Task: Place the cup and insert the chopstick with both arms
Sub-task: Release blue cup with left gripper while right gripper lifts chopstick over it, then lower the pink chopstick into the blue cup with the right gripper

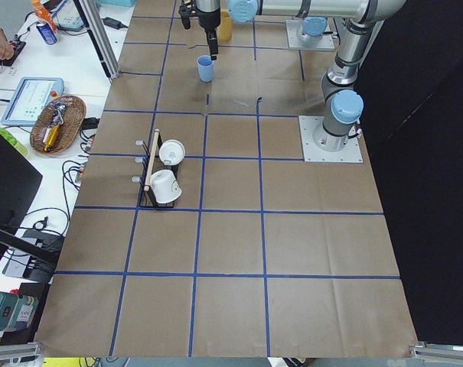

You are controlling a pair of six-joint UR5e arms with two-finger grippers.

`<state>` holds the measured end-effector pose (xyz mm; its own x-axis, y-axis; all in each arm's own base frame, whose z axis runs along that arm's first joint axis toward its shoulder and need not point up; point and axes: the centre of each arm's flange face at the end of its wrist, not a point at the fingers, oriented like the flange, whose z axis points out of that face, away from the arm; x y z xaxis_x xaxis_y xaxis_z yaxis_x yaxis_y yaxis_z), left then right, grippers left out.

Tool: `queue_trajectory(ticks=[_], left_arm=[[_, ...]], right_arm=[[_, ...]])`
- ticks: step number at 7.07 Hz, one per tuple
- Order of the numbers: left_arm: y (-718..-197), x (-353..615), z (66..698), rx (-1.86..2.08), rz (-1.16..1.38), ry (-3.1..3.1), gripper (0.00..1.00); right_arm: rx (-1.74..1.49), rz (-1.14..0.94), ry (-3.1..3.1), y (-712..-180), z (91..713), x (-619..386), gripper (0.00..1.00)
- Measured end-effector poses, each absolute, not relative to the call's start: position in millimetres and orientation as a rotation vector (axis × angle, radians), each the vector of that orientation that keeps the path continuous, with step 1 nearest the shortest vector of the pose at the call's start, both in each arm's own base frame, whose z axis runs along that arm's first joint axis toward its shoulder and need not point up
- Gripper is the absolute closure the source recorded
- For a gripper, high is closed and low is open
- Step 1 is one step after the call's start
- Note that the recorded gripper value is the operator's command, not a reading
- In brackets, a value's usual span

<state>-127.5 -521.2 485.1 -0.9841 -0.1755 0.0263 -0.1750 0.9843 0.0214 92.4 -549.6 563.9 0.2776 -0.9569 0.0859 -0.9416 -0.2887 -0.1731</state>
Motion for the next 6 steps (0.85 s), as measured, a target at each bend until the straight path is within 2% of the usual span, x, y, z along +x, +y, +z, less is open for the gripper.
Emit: queue_trajectory(ticks=[1, 3, 6], left_arm=[[-518.2, -125.5, 486.1, 0.248, -0.030, -3.120, 0.02], [-517.5, -127.1, 481.6, 0.144, -0.042, -3.133, 0.00], [-510.2, -129.1, 484.7, 0.063, -0.022, -3.128, 0.00]], right_arm=[[-2.369, -0.294, 1.928, -546.8, 566.8, 133.8, 0.90], [-2.207, -0.311, 2.097, -544.7, 556.8, 202.2, 0.89], [-2.010, -0.221, 2.234, -546.8, 517.2, 273.4, 0.89]])
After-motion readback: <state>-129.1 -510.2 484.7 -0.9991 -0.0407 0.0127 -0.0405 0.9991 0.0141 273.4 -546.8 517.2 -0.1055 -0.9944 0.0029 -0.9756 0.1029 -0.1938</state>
